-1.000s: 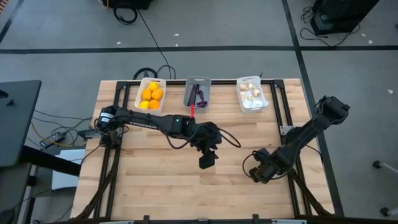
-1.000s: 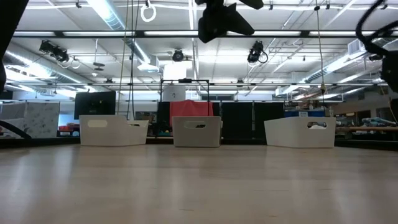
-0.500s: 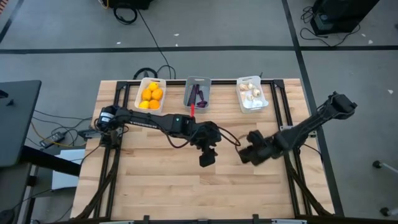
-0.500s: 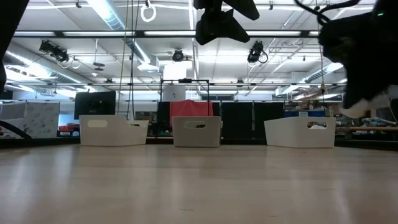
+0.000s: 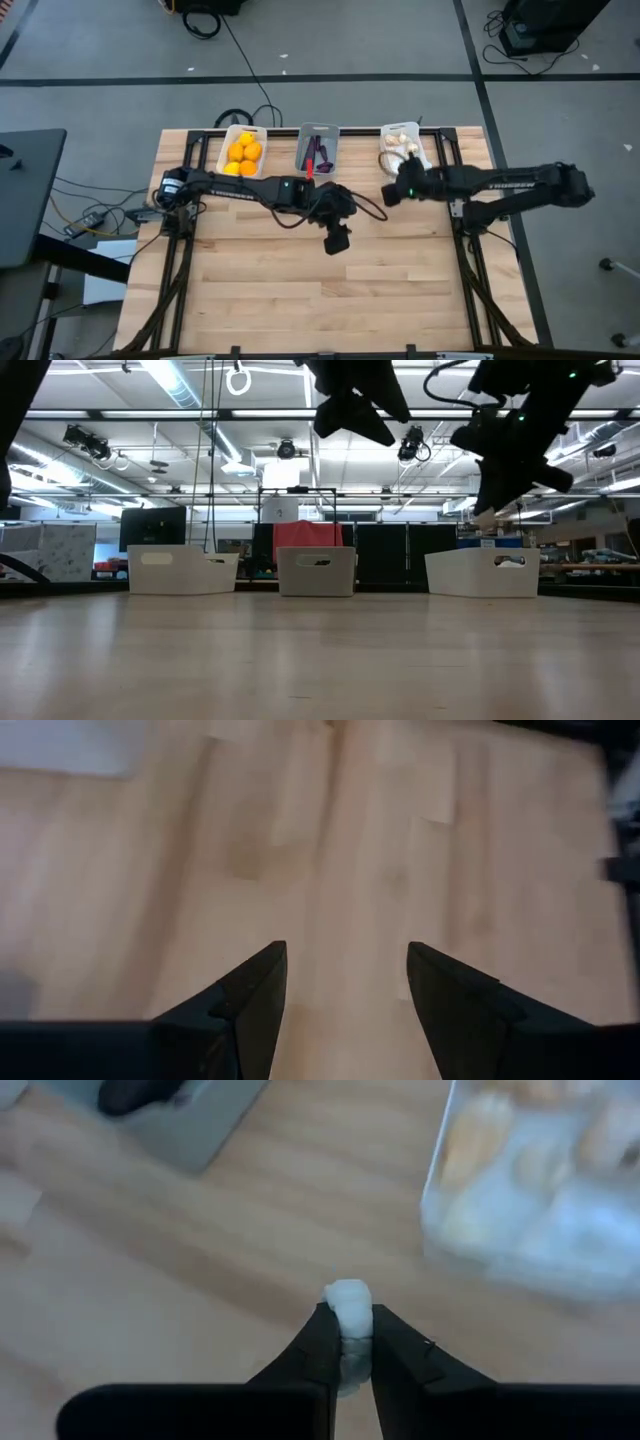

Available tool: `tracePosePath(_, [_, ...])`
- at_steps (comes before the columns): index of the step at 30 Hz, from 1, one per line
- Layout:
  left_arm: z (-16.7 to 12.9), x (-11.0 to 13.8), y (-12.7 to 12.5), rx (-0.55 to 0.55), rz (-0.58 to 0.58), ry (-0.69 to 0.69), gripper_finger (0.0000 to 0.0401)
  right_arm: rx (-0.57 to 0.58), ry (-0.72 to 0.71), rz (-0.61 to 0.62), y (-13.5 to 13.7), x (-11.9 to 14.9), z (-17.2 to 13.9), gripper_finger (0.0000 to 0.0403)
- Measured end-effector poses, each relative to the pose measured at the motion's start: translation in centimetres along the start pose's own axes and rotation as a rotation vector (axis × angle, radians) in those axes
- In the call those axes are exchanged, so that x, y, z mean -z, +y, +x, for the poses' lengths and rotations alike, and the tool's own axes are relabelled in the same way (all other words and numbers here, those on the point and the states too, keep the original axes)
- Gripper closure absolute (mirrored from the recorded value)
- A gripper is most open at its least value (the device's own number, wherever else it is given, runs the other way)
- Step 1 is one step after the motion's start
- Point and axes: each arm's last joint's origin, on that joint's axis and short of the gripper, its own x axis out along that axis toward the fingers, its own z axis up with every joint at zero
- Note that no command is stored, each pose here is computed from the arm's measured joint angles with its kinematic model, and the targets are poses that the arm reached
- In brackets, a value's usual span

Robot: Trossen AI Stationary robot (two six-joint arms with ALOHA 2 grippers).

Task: Sort produce into baskets
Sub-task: Put the garlic into the right white bin, then return to Home Position

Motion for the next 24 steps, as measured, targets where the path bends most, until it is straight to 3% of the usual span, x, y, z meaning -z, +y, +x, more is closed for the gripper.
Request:
tracePosePath(6, [0.0, -0.5, 1.8, -0.112, 0.079, -0.023, 0.0188, 0.023, -0.054, -0.053, -1.9, -3.4, 1.4, 0.0354])
tracePosePath(11, [0.0, -1.0, 4.2, -0.152, 0.006, -0.031, 0.0188, 0.105, -0.051, 0.016, -4.1, -5.4, 2.8, 0.0344])
tracePosePath(16, [-0.1, -1.8, 7.3, -0.197, -0.098, -0.069, 0.0188, 0.153, -0.035, 0.043, -6.0, -6.7, 3.8, 0.0299])
tracePosePath(24, [-0.9, -4.2, 11.9, -0.247, -0.179, -0.286, 0.0188, 0.080, -0.071, -0.001, -7.4, -8.4, 4.1, 0.0221])
